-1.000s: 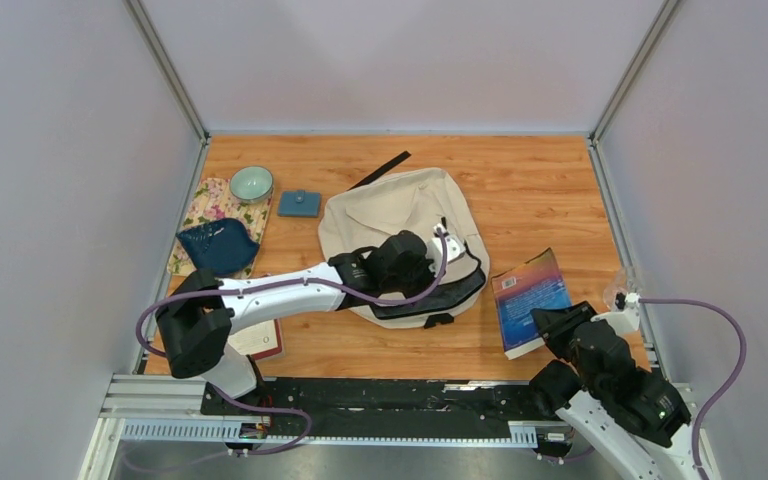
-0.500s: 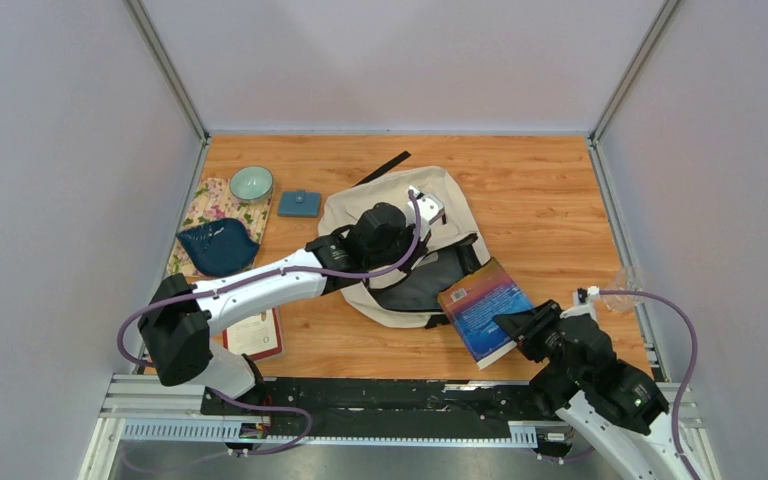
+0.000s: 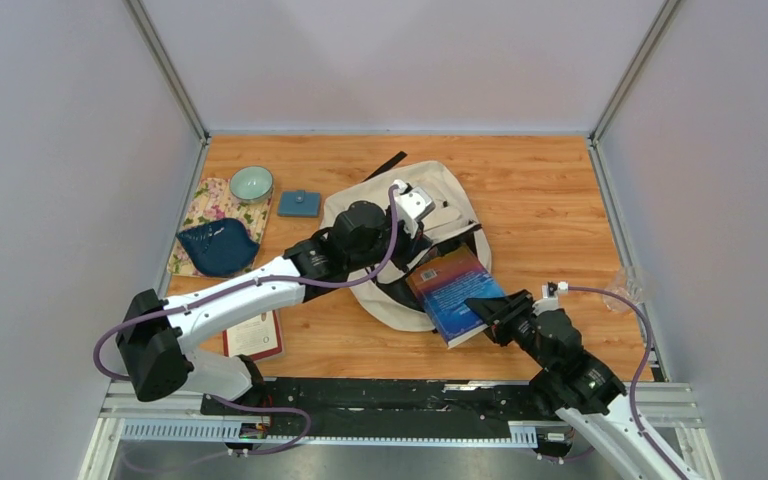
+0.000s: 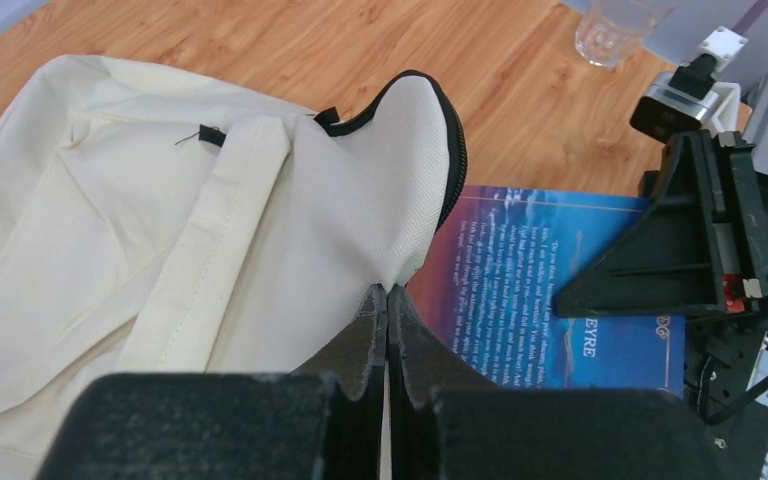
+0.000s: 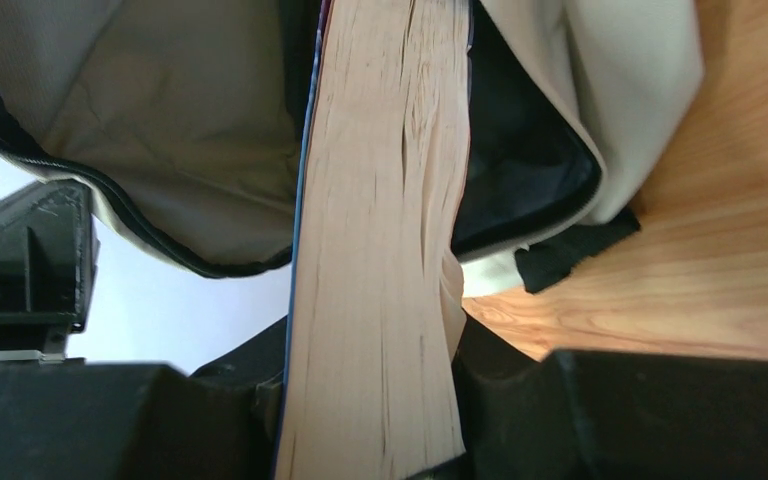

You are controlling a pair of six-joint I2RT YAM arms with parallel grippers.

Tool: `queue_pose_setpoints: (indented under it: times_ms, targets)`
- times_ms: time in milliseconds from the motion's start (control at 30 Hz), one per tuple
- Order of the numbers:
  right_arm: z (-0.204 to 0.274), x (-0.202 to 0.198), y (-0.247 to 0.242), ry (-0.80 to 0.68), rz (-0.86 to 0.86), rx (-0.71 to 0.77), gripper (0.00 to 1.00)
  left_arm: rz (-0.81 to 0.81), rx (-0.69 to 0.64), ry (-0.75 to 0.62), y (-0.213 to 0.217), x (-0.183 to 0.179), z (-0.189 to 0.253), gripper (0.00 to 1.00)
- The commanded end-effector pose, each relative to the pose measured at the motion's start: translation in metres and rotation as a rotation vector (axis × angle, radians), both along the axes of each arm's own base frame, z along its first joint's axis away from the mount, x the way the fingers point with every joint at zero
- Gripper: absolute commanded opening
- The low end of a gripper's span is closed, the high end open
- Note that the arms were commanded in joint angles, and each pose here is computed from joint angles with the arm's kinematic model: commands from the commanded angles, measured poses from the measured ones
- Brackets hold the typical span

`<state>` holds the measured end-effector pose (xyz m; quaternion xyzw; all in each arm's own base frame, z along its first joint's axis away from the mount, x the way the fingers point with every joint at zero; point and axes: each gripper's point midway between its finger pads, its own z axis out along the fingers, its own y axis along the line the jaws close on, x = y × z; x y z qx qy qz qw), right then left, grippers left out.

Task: Pack the student bag
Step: Place the book in the student bag.

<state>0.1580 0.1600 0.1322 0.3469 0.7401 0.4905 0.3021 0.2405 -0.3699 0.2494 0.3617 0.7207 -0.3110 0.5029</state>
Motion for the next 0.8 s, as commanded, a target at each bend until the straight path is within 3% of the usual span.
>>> queue_pose_setpoints:
  times_ms: [0,167,600,767]
  targets:
    - [0.108,0.015,0.01,-0.277,-0.025,0.362,0.0,-0.082,-0.149,-0.094,-0.009,-0.012,0.048,0.0]
    - [0.106,0.029,0.016,-0.307,-0.047,0.404,0.0,-0.104,-0.17,-0.082,-0.012,-0.016,0.049,0.0]
    - [0.104,0.098,0.066,-0.313,-0.063,0.336,0.0,-0.106,-0.188,-0.059,-0.011,-0.02,0.049,0.0]
    - [0.074,0.139,0.09,-0.236,-0.106,0.232,0.01,-0.12,-0.185,-0.039,-0.011,-0.024,0.051,0.0]
